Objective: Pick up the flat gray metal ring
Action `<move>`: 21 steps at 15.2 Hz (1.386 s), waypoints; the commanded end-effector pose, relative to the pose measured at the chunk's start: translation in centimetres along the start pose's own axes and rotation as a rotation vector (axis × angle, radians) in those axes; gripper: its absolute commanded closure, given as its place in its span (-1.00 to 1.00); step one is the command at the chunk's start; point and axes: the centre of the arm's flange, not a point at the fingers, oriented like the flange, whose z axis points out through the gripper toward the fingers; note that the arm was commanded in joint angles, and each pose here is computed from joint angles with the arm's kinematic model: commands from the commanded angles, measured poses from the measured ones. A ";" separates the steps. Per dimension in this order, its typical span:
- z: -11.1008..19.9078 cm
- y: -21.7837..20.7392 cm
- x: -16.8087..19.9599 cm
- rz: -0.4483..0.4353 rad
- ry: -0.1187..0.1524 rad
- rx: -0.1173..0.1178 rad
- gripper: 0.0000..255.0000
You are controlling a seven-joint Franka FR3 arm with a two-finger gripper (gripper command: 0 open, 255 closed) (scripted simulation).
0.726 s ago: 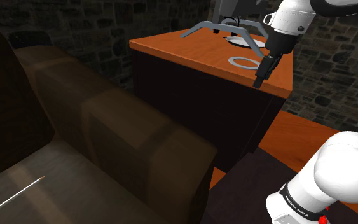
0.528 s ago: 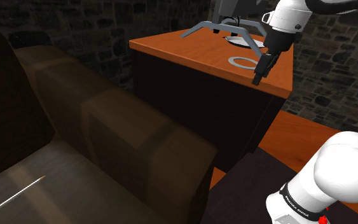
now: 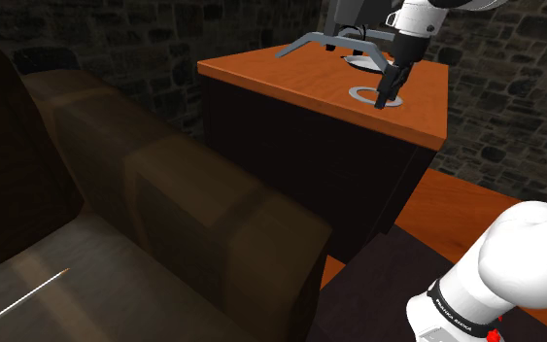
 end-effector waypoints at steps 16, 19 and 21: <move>3.8 10.4 7.1 -0.024 -0.018 0.015 -1.00; 3.8 10.4 7.0 -0.024 -0.018 0.015 1.00; 3.8 10.4 7.0 -0.024 -0.018 0.015 1.00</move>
